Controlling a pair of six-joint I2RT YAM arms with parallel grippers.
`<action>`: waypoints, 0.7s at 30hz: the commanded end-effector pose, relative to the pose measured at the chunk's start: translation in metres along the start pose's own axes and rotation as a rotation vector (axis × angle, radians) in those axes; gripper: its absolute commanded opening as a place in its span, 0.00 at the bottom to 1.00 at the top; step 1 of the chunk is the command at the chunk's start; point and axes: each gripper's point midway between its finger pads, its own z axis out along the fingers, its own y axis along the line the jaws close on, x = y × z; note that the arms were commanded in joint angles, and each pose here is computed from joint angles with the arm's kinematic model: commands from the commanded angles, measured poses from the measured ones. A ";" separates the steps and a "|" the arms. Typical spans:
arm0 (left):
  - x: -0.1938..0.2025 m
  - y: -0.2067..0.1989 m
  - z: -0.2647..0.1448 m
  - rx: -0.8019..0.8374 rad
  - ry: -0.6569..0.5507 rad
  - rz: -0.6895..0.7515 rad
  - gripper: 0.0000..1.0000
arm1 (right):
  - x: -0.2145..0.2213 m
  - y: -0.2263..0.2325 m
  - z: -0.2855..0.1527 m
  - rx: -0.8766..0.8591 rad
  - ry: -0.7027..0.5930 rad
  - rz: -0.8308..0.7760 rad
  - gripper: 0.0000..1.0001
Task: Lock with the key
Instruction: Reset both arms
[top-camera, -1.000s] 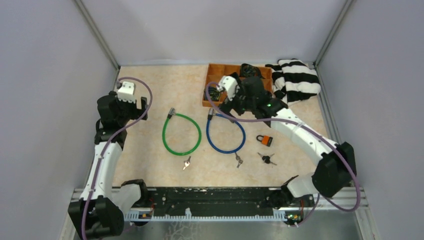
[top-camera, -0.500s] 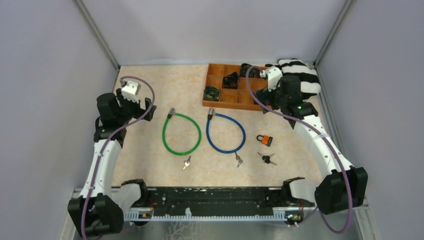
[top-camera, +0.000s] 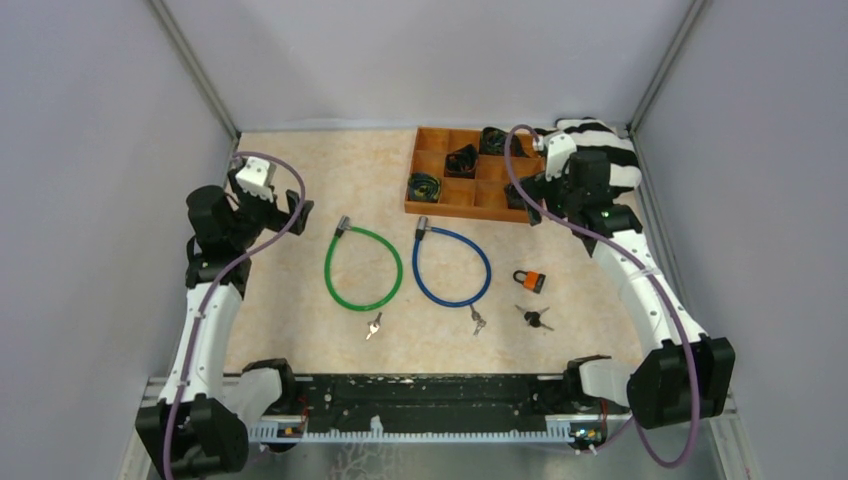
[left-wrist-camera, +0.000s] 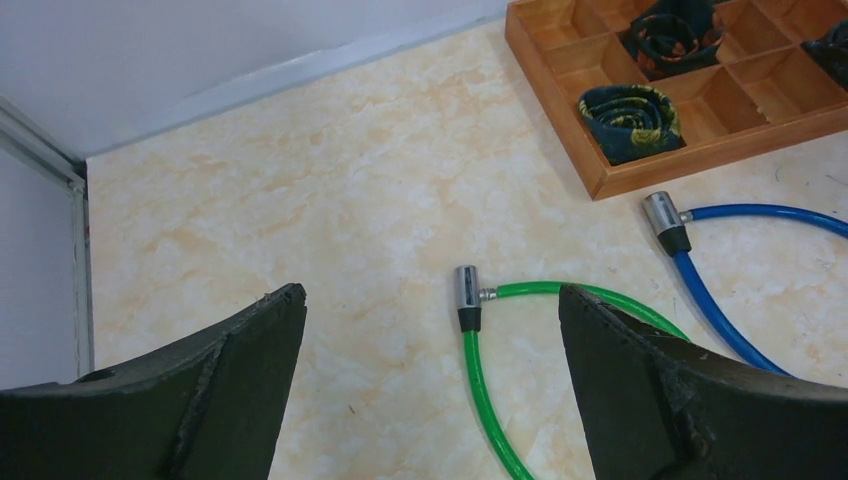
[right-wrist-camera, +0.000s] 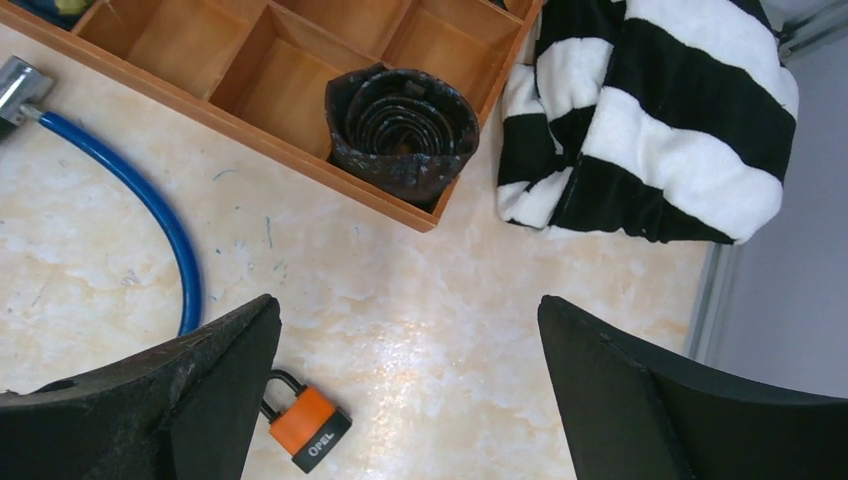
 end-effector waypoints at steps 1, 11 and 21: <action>-0.024 -0.009 -0.008 0.035 -0.115 0.065 1.00 | -0.041 0.000 -0.014 -0.018 -0.164 0.047 0.99; -0.031 -0.022 -0.013 0.041 -0.141 0.052 1.00 | -0.050 0.003 -0.030 -0.003 -0.328 0.112 0.99; -0.022 -0.036 -0.017 0.053 -0.145 0.029 1.00 | -0.039 0.002 -0.058 0.047 -0.427 0.127 0.99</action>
